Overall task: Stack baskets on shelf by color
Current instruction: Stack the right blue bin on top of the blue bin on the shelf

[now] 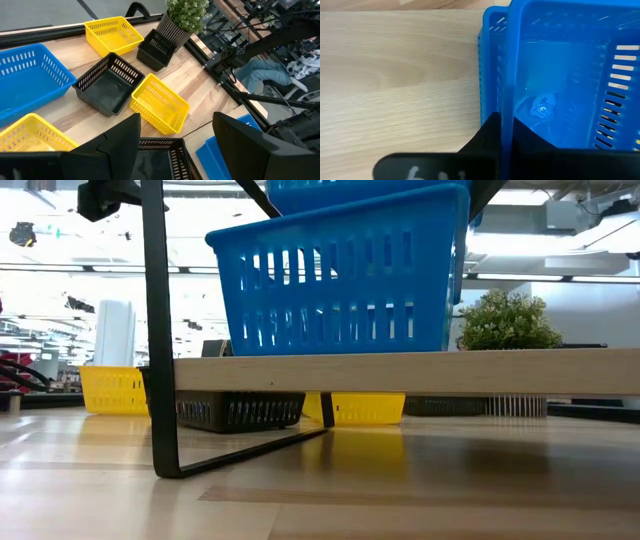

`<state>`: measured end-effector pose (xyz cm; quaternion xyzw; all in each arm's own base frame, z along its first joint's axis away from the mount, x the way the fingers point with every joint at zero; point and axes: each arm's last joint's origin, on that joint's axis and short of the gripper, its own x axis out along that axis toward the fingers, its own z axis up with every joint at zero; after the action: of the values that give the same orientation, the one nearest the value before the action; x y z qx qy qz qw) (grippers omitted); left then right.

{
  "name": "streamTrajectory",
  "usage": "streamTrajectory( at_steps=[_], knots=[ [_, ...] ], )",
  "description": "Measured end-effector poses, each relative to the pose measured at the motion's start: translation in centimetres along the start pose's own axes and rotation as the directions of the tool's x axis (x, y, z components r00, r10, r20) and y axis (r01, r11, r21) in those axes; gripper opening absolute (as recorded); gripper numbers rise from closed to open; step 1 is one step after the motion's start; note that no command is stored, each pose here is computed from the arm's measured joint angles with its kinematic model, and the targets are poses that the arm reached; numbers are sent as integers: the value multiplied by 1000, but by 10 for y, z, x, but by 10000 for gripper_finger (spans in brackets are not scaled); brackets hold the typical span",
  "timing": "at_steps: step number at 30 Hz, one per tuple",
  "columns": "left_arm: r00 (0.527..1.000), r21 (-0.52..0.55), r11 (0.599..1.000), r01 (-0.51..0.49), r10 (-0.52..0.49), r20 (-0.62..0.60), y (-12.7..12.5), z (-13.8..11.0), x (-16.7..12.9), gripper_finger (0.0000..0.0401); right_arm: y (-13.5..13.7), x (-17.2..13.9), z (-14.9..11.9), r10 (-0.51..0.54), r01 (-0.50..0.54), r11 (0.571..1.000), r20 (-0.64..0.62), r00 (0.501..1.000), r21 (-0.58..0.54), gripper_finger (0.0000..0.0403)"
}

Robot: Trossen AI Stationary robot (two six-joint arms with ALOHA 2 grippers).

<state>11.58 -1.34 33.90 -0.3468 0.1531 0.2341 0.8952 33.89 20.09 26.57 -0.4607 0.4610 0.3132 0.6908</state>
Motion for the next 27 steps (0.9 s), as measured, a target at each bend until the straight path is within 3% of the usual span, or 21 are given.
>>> streamTrajectory(
  at_steps=[27],
  knots=[
    [1000, -1, 1000, -1, 1, 0, 0, 0, 0, 238, -1, 0, 1, -4, 3, 999, 18, 1000, 35, 18]
  ],
)
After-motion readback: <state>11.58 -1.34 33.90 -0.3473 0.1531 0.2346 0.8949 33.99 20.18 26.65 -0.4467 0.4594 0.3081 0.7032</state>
